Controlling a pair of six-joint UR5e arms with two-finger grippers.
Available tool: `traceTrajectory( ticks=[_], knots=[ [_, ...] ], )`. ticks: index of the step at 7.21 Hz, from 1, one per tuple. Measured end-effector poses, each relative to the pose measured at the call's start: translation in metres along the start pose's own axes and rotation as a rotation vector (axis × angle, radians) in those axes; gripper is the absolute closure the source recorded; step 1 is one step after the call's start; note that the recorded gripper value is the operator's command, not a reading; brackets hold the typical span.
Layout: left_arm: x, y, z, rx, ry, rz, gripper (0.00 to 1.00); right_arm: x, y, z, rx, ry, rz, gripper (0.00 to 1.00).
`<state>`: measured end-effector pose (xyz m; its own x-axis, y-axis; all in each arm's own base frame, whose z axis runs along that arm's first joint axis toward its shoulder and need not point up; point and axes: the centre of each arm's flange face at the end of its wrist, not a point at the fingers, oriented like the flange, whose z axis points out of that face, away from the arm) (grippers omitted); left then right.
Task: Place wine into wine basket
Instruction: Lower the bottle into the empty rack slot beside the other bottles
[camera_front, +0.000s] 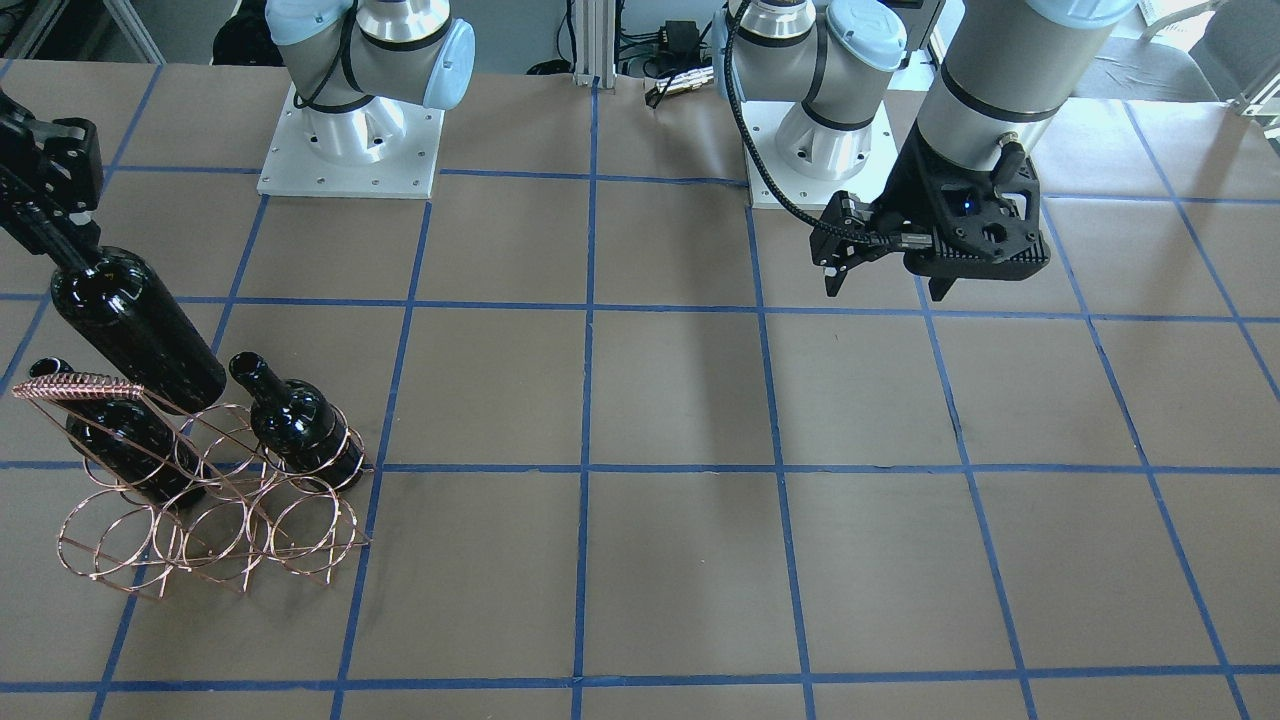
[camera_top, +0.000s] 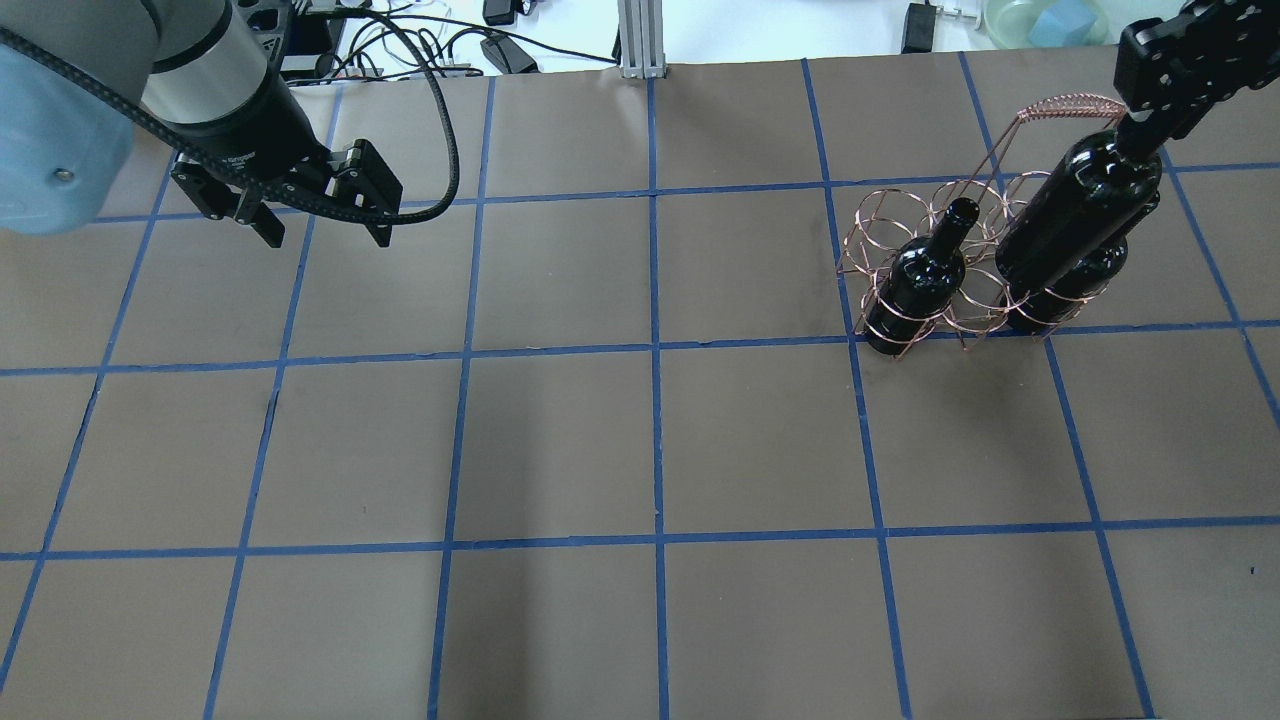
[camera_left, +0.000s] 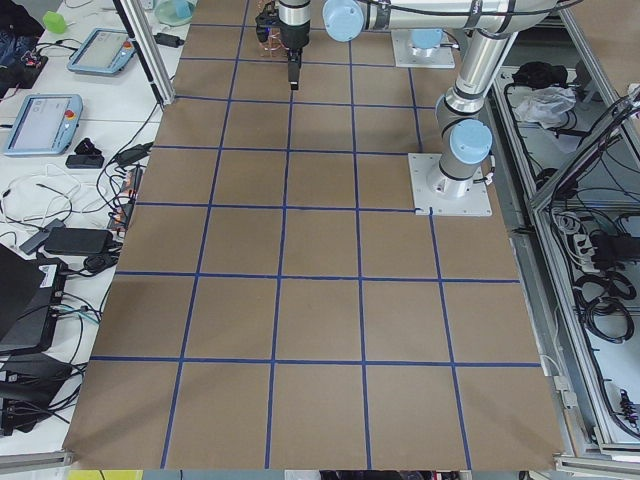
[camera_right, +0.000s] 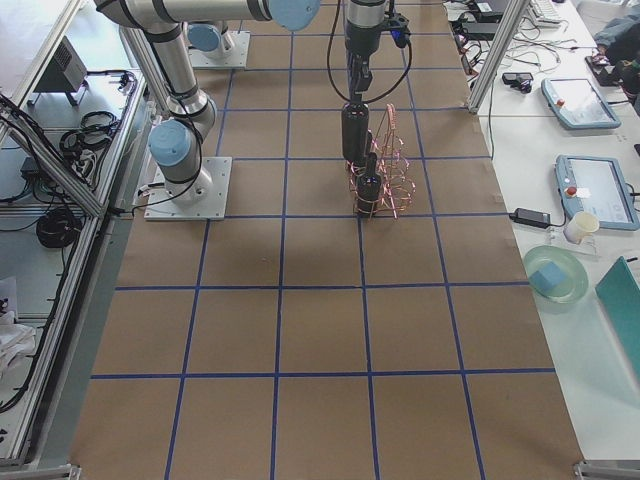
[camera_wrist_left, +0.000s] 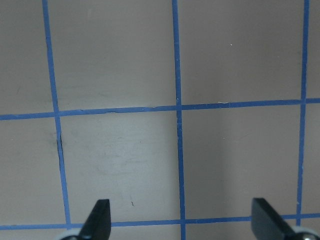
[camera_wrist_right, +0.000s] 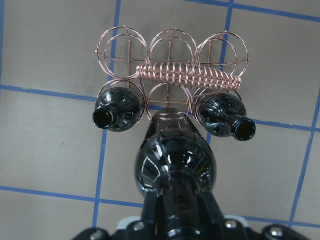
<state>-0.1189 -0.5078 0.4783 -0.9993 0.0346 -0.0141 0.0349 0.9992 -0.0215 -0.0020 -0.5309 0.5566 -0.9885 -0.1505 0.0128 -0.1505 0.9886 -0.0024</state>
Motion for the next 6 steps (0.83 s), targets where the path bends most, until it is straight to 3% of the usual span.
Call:
traceTrajectory(
  ticks=[6],
  knots=[
    [0.004,0.002,0.011,-0.025,0.012,0.004,0.0,0.011,-0.027,0.033,-0.036,-0.024,-0.002,1.0]
  ],
)
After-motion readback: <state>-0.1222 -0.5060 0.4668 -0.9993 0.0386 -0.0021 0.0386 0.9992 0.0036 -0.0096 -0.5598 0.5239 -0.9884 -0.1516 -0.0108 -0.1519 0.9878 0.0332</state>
